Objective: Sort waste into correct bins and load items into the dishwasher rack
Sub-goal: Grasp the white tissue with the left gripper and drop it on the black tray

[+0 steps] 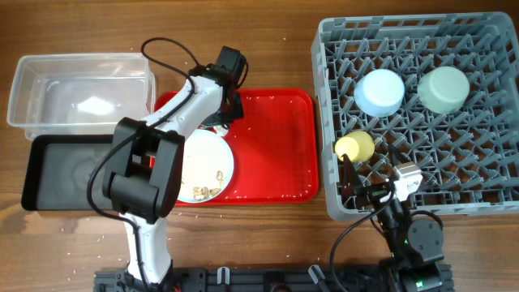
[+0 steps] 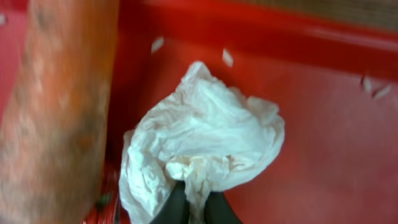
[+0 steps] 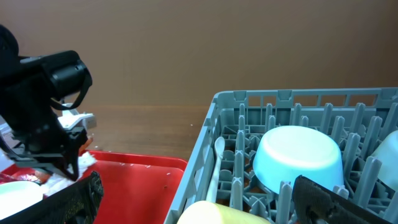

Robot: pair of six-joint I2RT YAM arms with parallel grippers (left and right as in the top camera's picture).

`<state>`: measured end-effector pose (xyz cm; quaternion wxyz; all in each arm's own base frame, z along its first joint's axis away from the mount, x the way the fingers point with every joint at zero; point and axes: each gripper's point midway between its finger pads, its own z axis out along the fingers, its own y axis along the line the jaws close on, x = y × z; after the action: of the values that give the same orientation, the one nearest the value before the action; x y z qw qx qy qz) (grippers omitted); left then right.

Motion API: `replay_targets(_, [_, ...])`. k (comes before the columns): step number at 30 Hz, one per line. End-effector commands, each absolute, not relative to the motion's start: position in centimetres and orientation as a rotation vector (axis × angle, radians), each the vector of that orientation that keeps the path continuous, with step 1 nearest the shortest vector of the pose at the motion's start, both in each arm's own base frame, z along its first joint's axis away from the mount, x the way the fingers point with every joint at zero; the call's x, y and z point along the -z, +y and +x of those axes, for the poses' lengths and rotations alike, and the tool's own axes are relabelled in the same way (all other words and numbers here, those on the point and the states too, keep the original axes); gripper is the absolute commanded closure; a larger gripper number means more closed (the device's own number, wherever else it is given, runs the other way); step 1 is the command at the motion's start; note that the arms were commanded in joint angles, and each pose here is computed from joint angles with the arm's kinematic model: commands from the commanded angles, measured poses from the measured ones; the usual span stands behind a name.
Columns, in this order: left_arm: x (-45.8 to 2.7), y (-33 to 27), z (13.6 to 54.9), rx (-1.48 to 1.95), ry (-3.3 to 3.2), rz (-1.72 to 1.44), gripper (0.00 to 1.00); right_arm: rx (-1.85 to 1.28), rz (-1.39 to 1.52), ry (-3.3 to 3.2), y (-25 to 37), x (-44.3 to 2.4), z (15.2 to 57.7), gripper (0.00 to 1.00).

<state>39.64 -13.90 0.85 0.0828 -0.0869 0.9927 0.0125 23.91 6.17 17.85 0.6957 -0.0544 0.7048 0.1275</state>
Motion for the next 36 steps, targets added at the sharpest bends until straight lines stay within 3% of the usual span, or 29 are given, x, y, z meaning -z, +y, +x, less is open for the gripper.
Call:
replay_targets(1, [-6.5,-14.7,40.1,0.098,2.923,-0.324,0.96,-0.3,-0.12,1.568,6.3,-17.6,23.9,0.0])
replay_targets(5, [-12.9,-11.8,38.1,0.099,2.874,-0.47,0.96,-0.3,-0.12,1.568,6.3,-17.6,23.9,0.0])
replay_targets(11, [-17.5,-0.6,31.3,-0.309,2.787,-0.957,0.96,-0.3,-0.121,1.568,6.3,-17.6,23.9,0.01])
replay_targets(19, [-12.3,7.6,25.1,-0.501,2.8,-1.394,0.94,-0.3,-0.12,1.568,6.3,-17.6,23.9,0.0])
replay_targets(20, [-11.6,8.0,24.5,-0.499,2.805,-1.43,0.81,-0.3,-0.12,1.568,6.3,-17.6,23.9,0.0])
replay_targets(22, [-10.8,8.4,23.8,-0.466,2.814,-1.494,0.45,-0.3,-0.12,1.568,6.3,-17.6,23.9,0.0])
replay_targets(26, [-12.2,8.4,24.8,-0.32,2.79,-1.49,0.04,-0.3,-0.12,1.568,6.3,-17.6,23.9,0.0])
replay_targets(27, [-13.1,8.1,25.6,-0.257,2.762,-1.475,0.0,-0.3,-0.12,1.568,6.3,-17.6,23.9,0.0])
replay_targets(32, [-15.3,2.9,30.7,0.119,2.754,-1.092,0.05,-0.3,-0.12,1.568,6.3,-17.6,23.9,0.0])
replay_targets(36, [-15.3,-3.6,35.2,0.166,2.769,-0.484,0.13,-0.3,-0.121,1.568,6.3,-17.6,23.9,0.0])
